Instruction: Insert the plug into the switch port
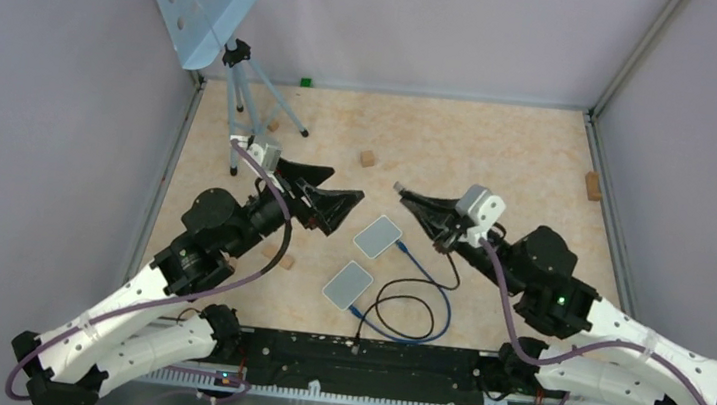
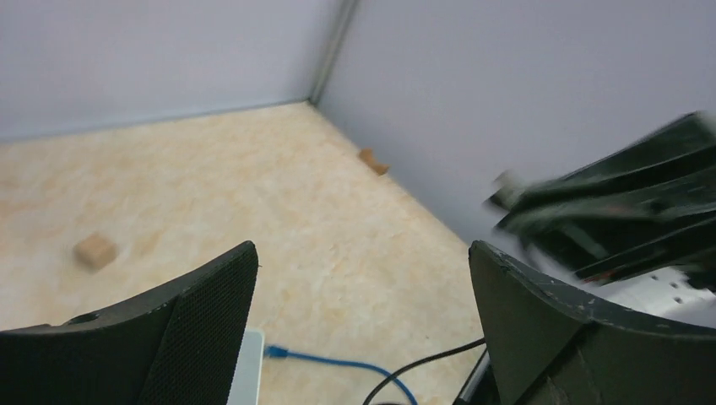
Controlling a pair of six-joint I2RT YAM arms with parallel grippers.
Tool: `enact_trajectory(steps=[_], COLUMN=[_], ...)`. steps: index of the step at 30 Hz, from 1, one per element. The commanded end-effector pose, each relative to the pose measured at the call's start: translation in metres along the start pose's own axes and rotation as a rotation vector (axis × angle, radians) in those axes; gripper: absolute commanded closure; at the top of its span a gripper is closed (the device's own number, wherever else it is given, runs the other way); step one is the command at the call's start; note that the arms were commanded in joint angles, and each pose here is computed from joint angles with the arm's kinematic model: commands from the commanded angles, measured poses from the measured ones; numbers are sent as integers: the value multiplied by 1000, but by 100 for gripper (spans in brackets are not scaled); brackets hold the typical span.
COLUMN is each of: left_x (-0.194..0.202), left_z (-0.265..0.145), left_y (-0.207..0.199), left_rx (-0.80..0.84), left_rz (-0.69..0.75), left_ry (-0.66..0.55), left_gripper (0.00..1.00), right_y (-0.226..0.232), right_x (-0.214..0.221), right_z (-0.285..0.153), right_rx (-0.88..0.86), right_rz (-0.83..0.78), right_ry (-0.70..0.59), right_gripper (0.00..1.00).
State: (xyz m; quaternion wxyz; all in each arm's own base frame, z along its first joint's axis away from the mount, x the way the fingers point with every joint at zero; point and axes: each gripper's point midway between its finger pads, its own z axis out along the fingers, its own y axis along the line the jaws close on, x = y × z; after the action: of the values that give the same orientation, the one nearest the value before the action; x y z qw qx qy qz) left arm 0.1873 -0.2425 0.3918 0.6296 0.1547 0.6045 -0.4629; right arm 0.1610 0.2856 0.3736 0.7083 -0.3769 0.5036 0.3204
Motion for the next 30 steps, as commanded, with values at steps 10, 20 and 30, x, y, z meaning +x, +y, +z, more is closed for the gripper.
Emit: enact_trajectory(steps=[10,20,30], left_x=[53,140,218], left_z=[-27,-36,-70], left_y=[73,107,146], left_rx=[-429,-537,-658], left_rz=[-202,-244,-301], left_ry=[125,356,437], left_gripper=[1,1,1], right_y=[-144,-68,36], right_x=[-137,126,251], right_z=[-34,-34,-52], right_rx=[528,248,-9], right_rz=[-655,-493,1], right_ry=[186,627,649], right_gripper=[100,100,100])
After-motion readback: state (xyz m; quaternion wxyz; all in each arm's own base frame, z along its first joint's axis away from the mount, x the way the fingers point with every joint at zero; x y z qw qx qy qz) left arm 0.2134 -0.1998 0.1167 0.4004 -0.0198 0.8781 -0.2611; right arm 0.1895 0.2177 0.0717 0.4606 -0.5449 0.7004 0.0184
